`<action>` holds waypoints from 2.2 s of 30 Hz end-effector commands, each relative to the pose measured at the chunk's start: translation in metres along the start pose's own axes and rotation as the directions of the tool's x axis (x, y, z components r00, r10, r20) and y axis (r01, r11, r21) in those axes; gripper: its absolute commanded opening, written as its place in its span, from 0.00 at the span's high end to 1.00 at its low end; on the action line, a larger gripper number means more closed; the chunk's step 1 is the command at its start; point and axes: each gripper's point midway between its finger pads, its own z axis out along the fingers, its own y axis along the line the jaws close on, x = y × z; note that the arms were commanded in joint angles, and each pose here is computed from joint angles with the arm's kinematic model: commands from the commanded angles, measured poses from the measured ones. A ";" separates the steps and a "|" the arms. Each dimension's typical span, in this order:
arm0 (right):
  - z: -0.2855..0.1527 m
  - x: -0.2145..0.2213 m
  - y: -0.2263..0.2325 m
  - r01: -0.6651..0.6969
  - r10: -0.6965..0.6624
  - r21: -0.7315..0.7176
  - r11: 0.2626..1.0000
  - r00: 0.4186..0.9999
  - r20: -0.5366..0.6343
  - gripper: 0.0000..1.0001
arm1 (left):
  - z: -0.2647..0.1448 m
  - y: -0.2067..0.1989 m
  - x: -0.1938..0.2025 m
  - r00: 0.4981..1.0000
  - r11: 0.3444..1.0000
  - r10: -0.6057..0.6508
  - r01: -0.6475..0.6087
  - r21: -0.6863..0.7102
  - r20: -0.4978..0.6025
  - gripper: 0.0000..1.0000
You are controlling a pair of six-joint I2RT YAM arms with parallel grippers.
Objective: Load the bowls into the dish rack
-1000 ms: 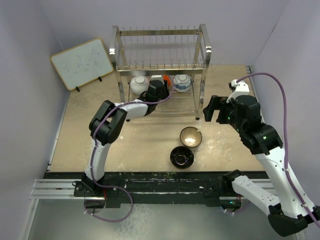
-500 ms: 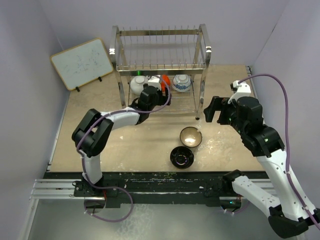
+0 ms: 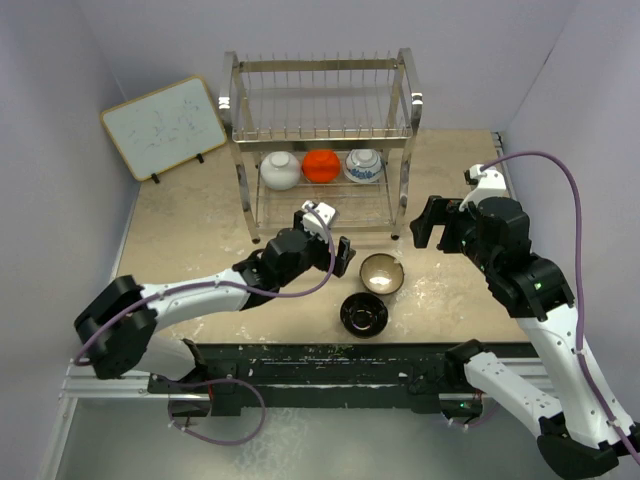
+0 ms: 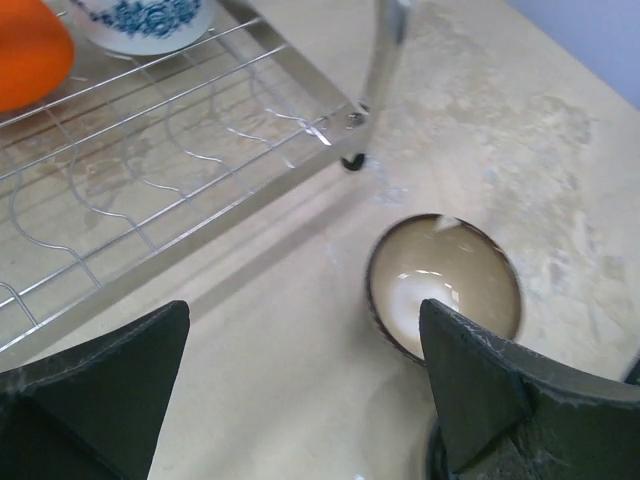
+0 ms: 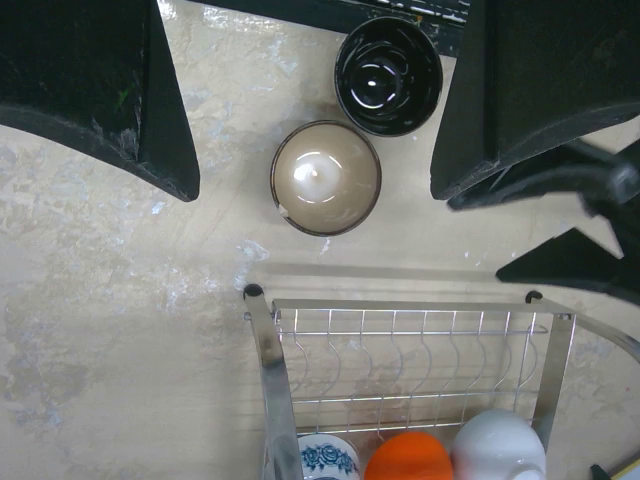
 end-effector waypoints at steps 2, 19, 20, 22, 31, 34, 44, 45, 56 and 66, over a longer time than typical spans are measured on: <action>-0.017 -0.020 -0.002 -0.016 0.016 0.013 1.000 0.998 0.061 0.02 | -0.049 -0.053 -0.019 0.997 0.990 0.055 -0.062 0.125 0.054 0.01; -0.040 -0.031 -0.007 -0.034 0.032 0.025 0.999 0.995 0.095 0.02 | -0.092 -0.201 0.088 0.950 0.918 0.286 -0.236 0.318 -0.122 0.11; -0.041 -0.031 -0.007 -0.036 0.034 0.023 0.999 0.995 0.097 0.02 | -0.087 -0.205 0.092 0.945 0.915 0.301 -0.249 0.318 -0.128 0.11; -0.043 -0.030 -0.007 -0.038 0.036 0.019 0.999 0.995 0.098 0.02 | -0.077 -0.211 0.099 0.932 0.909 0.334 -0.280 0.308 -0.138 0.11; -0.045 -0.030 -0.009 -0.031 0.027 0.029 0.999 0.995 0.100 0.02 | -0.035 -0.197 0.121 0.894 0.920 0.387 -0.360 0.152 -0.226 0.11; -0.043 -0.029 -0.009 -0.030 0.027 0.030 0.999 0.995 0.098 0.01 | -0.028 -0.191 0.122 0.905 0.934 0.353 -0.327 0.143 -0.238 0.17; -0.038 -0.027 -0.010 -0.039 0.035 0.036 0.999 0.995 0.096 0.01 | -0.033 -0.184 0.128 0.911 0.944 0.325 -0.294 0.152 -0.254 0.46; -0.038 -0.027 -0.010 -0.041 0.037 0.036 0.999 0.995 0.096 0.01 | -0.034 -0.183 0.129 0.912 0.945 0.320 -0.289 0.153 -0.257 0.49; -0.040 -0.026 -0.011 -0.045 0.041 0.041 0.998 0.994 0.101 0.01 | -0.039 -0.177 0.139 0.914 0.954 0.294 -0.264 0.141 -0.280 0.70; -0.041 -0.024 -0.014 -0.049 0.044 0.051 0.997 0.994 0.104 0.01 | -0.052 -0.176 0.126 0.923 0.963 0.262 -0.231 0.139 -0.282 1.00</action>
